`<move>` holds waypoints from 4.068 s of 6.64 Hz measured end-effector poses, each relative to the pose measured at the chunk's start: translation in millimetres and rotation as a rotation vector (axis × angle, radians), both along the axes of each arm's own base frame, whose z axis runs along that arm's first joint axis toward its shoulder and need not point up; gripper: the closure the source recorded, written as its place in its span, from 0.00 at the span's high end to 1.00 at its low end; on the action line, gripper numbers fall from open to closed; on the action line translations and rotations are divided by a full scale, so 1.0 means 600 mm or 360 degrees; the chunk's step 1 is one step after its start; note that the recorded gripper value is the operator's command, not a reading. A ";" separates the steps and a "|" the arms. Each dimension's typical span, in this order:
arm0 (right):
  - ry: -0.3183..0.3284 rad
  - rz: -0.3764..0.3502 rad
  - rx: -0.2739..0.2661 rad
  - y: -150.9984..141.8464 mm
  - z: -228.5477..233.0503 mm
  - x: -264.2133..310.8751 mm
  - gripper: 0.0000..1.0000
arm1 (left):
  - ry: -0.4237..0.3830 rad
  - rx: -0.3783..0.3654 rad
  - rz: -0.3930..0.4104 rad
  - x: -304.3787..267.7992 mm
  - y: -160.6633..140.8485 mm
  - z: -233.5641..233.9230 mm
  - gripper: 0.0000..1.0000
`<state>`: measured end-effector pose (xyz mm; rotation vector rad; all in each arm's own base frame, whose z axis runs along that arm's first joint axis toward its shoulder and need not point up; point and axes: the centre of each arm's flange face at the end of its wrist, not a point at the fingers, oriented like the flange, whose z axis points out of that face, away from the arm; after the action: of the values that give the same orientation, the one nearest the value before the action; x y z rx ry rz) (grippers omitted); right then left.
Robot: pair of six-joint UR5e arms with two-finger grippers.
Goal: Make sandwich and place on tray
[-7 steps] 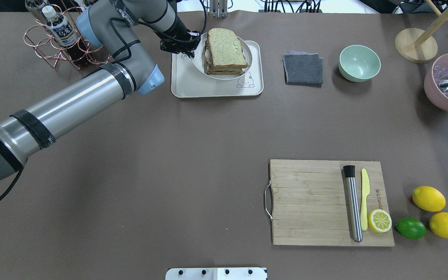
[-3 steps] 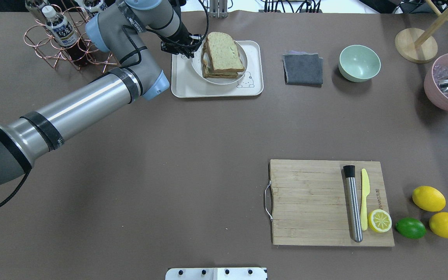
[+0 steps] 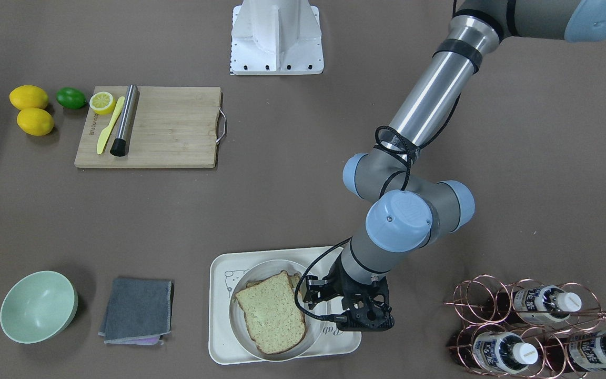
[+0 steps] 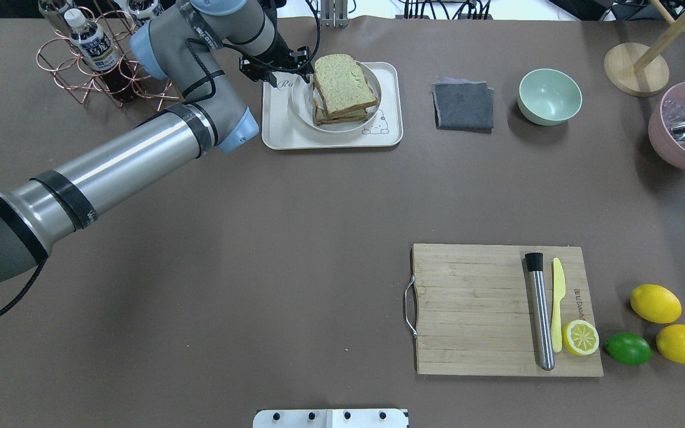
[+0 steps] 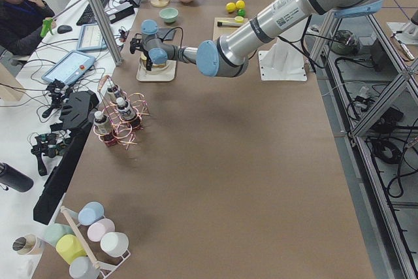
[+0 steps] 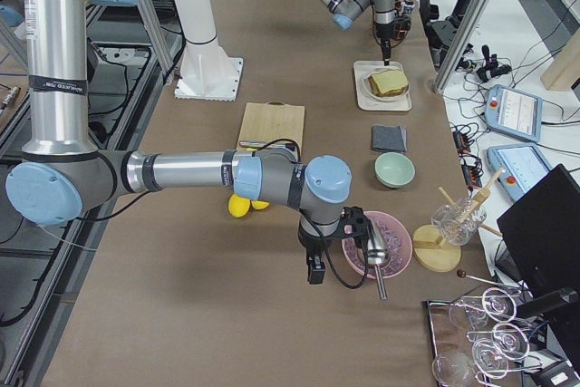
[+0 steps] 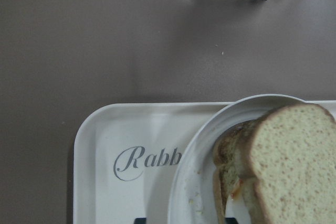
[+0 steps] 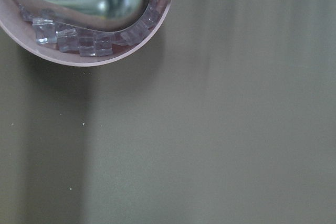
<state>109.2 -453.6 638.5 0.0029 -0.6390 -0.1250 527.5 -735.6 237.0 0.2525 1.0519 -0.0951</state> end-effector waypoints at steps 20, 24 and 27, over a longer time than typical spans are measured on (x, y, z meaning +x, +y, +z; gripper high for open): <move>-0.0010 -0.0002 -0.0034 0.019 0.017 -0.003 1.00 | -0.0515 -0.0079 0.0595 -1.064 0.528 0.781 0.99; -0.0016 0.0002 -0.0029 0.017 0.014 -0.003 1.00 | -0.0511 -0.0091 0.0593 -1.063 0.530 0.787 0.99; -0.0017 0.0000 -0.0028 0.018 0.014 -0.003 1.00 | -0.0514 -0.0092 0.0593 -1.063 0.529 0.790 0.99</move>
<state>107.2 -442.7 646.9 -0.0136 -0.6506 -0.1196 -110.2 -418.5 711.2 0.0144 0.7584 0.2445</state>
